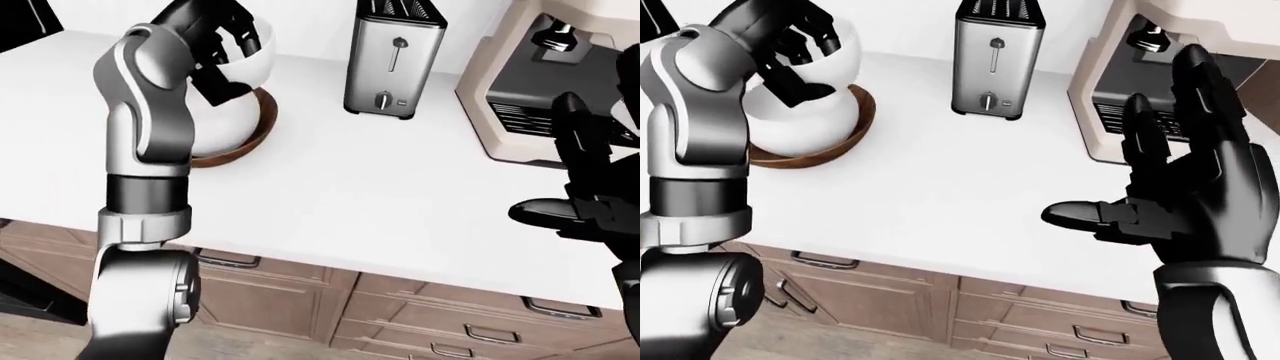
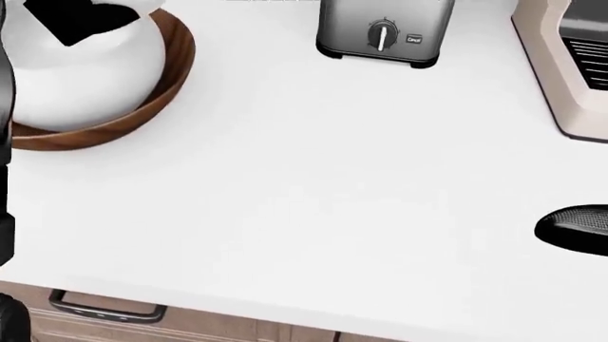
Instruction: Stack the bowls from largest to smallest.
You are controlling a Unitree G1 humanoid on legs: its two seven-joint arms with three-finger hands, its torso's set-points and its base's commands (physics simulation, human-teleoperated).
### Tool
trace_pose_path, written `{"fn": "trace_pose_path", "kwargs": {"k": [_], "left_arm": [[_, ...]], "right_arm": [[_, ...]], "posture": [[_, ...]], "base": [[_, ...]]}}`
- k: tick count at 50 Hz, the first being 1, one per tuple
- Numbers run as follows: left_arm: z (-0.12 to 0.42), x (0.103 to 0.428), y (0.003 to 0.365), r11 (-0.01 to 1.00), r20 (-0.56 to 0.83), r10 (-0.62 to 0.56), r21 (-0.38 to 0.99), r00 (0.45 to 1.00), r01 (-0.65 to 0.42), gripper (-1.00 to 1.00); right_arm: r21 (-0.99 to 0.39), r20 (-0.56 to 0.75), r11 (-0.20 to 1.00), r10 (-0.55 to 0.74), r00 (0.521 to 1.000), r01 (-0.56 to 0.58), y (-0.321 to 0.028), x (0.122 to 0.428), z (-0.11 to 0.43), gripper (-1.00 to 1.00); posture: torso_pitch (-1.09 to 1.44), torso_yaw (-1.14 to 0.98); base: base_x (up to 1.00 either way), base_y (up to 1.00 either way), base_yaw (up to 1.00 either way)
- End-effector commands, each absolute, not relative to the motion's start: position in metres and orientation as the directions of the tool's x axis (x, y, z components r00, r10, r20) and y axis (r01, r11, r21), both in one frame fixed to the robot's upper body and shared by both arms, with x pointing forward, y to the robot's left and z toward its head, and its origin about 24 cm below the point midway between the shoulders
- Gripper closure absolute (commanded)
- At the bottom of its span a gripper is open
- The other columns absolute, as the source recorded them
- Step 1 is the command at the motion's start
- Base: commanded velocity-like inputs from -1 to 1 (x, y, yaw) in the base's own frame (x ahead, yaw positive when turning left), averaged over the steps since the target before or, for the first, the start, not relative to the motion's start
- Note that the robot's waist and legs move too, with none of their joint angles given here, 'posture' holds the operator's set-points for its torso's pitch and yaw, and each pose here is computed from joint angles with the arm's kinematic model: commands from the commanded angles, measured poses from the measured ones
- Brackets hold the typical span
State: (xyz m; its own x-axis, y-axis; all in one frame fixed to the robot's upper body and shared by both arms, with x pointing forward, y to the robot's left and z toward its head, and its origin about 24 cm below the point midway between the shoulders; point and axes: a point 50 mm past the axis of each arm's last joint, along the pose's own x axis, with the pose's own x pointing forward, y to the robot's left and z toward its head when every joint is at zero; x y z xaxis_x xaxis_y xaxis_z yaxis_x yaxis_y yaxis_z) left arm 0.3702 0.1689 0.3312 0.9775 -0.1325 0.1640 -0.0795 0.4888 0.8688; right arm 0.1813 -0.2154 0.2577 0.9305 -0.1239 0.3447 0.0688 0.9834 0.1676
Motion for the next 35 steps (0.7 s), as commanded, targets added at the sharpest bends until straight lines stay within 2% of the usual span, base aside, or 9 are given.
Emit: {"fn": "trace_pose_path", "kwargs": {"k": [1,11,18,22,35], "left_arm": [[0.357,0.361,0.170,0.491,0.275,-0.133,0.853,0.952,-0.178,1.00],[0.344,0.375,0.190,0.464,0.252,-0.079,0.865,0.964,-0.188,1.00],[0.341,0.385,0.204,0.465,0.281,-0.016,0.852,0.960,-0.242,1.00],[0.340,0.391,0.210,0.432,0.290,0.017,0.861,0.957,-0.268,1.00],[0.328,0.395,0.217,0.345,0.234,0.025,0.911,0.972,-0.228,1.00]], "right_arm": [[0.162,0.399,0.985,-0.124,0.909,0.063,-0.214,0.176,0.272,-1.00],[0.166,0.399,0.984,-0.123,0.909,0.060,-0.213,0.176,0.270,-1.00],[0.170,0.393,0.984,-0.126,0.911,0.062,-0.214,0.179,0.264,-1.00],[0.171,0.388,0.983,-0.127,0.913,0.064,-0.214,0.182,0.259,-1.00],[0.169,0.391,0.984,-0.125,0.912,0.062,-0.212,0.181,0.264,-1.00]], "posture": [[0.00,0.00],[0.00,0.00],[0.00,0.00],[0.00,0.00],[0.00,0.00]], "base": [[0.00,0.00,0.00],[0.00,0.00,0.00],[0.00,0.00,0.00],[0.00,0.00,0.00],[0.00,0.00,0.00]]}}
